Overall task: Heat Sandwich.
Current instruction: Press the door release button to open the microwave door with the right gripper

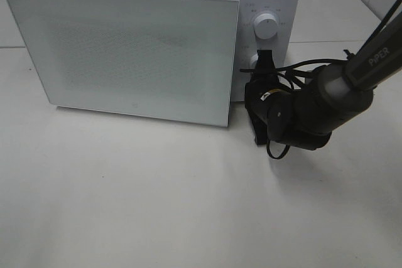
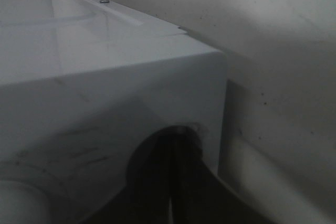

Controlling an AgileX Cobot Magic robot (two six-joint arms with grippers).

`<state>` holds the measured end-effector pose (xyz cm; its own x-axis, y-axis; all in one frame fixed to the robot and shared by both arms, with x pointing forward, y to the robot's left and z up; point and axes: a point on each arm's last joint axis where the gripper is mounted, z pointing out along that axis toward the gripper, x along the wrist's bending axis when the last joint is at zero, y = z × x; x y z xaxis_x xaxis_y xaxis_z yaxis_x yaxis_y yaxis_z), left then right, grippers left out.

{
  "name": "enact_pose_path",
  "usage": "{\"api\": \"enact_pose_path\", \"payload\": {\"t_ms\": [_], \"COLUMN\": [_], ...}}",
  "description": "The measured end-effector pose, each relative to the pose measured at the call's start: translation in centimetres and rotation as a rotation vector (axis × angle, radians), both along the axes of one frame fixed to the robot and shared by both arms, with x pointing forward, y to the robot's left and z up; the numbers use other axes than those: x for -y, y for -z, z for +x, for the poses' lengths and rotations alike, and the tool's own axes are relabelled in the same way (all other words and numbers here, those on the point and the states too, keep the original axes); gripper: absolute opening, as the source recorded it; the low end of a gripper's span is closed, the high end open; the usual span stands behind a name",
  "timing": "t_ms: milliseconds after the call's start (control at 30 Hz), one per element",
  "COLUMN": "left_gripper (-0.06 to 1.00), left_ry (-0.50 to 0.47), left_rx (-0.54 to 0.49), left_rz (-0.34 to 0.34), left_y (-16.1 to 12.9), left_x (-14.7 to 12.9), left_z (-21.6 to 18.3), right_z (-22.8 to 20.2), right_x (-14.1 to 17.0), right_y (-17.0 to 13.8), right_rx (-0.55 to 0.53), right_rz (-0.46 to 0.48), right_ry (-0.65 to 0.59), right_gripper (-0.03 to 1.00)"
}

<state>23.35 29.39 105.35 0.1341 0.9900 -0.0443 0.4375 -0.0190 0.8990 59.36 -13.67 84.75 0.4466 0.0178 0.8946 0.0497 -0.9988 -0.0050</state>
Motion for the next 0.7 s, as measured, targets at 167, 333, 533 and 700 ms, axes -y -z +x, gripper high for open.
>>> {"api": "enact_pose_path", "payload": {"t_ms": [167, 333, 533, 700], "left_gripper": [0.99, 0.99, 0.99, 0.99], "left_ry": [0.000, 0.000, 0.000, 0.000], "left_rx": [0.000, 0.000, 0.000, 0.000], "left_rz": [0.000, 0.000, 0.000, 0.000], "left_y": [0.00, 0.00, 0.00, 0.00], "left_x": [0.00, 0.00, 0.00, 0.00], "left_z": [0.00, 0.00, 0.00, 0.00], "right_z": [0.09, 0.03, 0.03, 0.01], "right_x": [-0.10, -0.20, -0.22, -0.25], "right_y": [0.15, 0.13, 0.14, 0.14], "right_rx": [0.000, 0.006, 0.009, 0.009], "right_rz": [-0.001, -0.002, -0.003, -0.004], "right_ry": [0.011, 0.015, 0.014, 0.014], "right_gripper": [0.01, 0.01, 0.01, 0.01]}}
